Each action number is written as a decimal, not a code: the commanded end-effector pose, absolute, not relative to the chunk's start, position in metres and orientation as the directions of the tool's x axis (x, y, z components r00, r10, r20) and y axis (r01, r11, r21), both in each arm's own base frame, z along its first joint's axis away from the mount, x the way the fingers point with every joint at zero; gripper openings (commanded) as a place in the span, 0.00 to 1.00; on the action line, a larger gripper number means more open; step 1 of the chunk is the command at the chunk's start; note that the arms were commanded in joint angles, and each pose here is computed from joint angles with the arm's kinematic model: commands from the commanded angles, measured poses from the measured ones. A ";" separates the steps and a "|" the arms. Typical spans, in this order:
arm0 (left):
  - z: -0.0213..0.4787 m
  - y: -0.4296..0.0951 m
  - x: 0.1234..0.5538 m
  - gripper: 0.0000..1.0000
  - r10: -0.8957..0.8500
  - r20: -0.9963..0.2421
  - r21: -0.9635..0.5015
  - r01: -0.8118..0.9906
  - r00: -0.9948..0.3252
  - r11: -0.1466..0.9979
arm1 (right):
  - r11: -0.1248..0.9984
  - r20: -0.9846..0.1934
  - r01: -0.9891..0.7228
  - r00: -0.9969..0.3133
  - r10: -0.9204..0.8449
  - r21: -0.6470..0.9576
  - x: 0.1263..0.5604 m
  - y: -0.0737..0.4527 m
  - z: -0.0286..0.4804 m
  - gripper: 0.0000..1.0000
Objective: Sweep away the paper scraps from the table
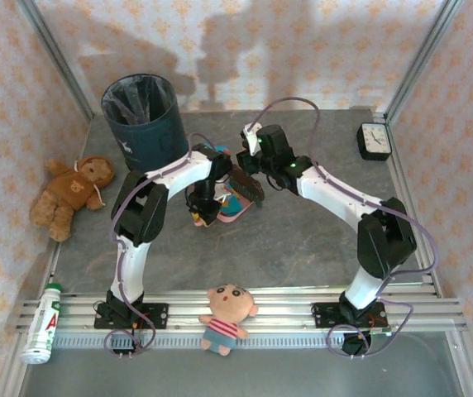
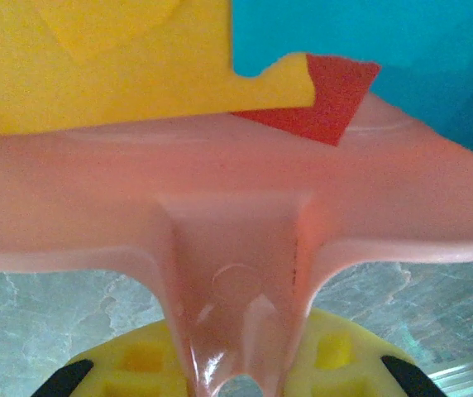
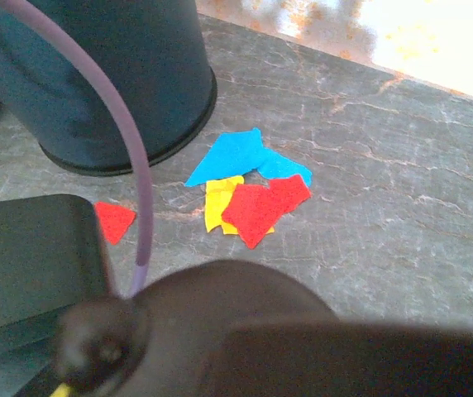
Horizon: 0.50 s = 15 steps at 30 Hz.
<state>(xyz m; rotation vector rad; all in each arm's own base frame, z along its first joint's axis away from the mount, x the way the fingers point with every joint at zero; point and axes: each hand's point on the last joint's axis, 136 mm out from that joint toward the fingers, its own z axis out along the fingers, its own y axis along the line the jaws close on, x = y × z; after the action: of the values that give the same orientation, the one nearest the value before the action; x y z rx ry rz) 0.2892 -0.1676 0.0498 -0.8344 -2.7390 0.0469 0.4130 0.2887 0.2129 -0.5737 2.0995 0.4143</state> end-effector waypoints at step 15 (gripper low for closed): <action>0.118 -0.172 0.308 0.00 0.514 -0.014 -0.051 0.514 -0.858 0.857 | 0.978 -0.910 -0.196 -0.414 -0.020 0.068 0.386 0.189 0.283 0.00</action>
<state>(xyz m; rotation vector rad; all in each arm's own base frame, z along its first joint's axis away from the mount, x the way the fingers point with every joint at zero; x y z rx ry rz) 0.2986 -0.1716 0.0907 -0.8363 -2.9211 0.0838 0.3901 0.2140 0.2784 -0.2565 1.9900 0.2496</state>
